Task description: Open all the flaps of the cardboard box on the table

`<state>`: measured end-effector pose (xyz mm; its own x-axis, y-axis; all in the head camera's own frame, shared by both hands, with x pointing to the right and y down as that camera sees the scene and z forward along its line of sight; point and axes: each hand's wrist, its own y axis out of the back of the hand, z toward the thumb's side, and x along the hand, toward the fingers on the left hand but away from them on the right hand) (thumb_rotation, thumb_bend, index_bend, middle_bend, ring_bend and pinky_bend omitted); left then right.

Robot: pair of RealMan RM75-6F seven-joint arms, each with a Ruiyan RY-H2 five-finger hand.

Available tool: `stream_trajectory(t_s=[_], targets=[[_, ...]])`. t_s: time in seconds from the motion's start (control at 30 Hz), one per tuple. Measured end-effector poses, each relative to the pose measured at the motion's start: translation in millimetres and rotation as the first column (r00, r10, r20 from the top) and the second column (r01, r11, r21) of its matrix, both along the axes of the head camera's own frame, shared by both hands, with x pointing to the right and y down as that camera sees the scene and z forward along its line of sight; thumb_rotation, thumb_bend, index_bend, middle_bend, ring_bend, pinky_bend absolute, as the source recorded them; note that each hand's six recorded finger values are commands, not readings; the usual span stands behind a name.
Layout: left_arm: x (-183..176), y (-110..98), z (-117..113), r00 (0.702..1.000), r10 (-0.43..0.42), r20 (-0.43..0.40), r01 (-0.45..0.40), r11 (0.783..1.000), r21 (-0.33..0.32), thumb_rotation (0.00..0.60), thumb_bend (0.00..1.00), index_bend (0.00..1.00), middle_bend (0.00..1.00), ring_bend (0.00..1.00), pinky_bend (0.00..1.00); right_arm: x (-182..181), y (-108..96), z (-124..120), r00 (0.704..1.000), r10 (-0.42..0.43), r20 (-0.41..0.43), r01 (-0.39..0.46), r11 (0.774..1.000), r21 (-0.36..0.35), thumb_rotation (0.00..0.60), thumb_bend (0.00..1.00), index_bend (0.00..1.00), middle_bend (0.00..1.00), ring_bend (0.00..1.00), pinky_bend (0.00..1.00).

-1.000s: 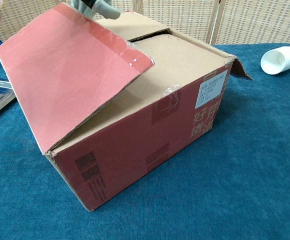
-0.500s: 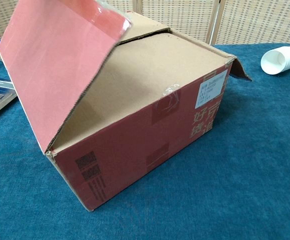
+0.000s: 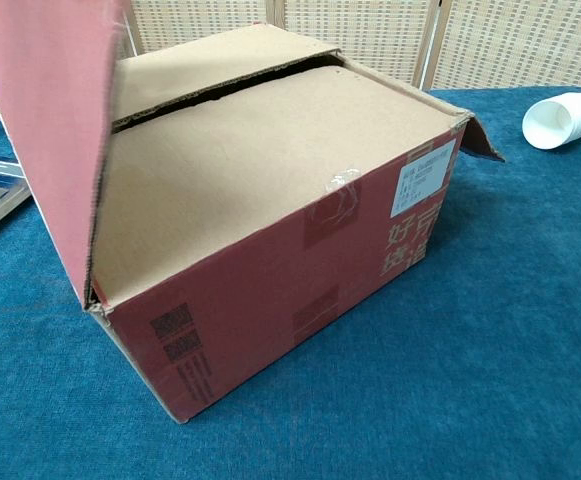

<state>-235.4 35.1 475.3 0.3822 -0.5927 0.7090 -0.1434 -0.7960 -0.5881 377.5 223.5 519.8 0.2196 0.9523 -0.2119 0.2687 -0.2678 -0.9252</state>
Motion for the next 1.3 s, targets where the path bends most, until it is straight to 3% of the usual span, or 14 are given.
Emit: stream_trajectory(t_s=[0.23, 0.4, 0.6, 0.8, 0.97, 1.1, 1.3], targets=[[-31, 10, -20, 0.998, 0.001, 0.057, 0.001, 1.000, -0.031, 0.377, 0.00, 0.47, 0.72, 0.59, 0.51, 0, -1, -3, 1.000, 0.006, 0.010, -0.006, 1.000, 0.011, 0.600, 0.10, 0.00, 0.00, 0.00, 0.00], [-53, 18, -19, 0.995, -0.003, 0.100, 0.009, 0.998, -0.057, 0.378, 0.00, 0.47, 0.71, 0.59, 0.51, -1, -1, -4, 1.000, 0.004, 0.016, -0.004, 1.000, 0.011, 0.600, 0.10, 0.00, 0.00, 0.00, 0.00], [-80, 28, -6, 0.989, -0.012, 0.145, 0.026, 0.995, -0.092, 0.383, 0.00, 0.46, 0.71, 0.59, 0.51, -2, 0, -6, 1.000, 0.003, 0.021, -0.004, 1.000, 0.012, 0.600, 0.10, 0.00, 0.00, 0.00, 0.00], [-99, 47, 21, 0.984, 0.015, 0.175, 0.010, 0.990, -0.144, 0.381, 0.00, 0.45, 0.69, 0.57, 0.50, -1, 0, -6, 1.000, 0.005, 0.025, -0.006, 1.000, 0.011, 0.600, 0.10, 0.00, 0.00, 0.00, 0.00], [-118, 62, 47, 0.978, 0.032, 0.206, 0.008, 0.982, -0.188, 0.382, 0.00, 0.44, 0.64, 0.49, 0.40, -3, 1, -6, 1.000, 0.001, 0.026, -0.001, 1.000, 0.008, 0.600, 0.11, 0.00, 0.00, 0.00, 0.00], [-118, 60, 50, 0.978, 0.038, 0.206, -0.008, 0.989, -0.145, 0.384, 0.00, 0.40, 0.53, 0.36, 0.33, -2, 1, -6, 1.000, 0.002, 0.027, -0.002, 1.000, 0.008, 0.600, 0.12, 0.00, 0.00, 0.00, 0.00], [-105, 50, 47, 0.984, 0.052, 0.168, -0.052, 0.999, -0.003, 0.376, 0.00, 0.34, 0.30, 0.16, 0.20, -2, 1, -6, 0.999, 0.004, 0.032, -0.004, 1.000, 0.002, 0.600, 0.12, 0.00, 0.00, 0.00, 0.00]])
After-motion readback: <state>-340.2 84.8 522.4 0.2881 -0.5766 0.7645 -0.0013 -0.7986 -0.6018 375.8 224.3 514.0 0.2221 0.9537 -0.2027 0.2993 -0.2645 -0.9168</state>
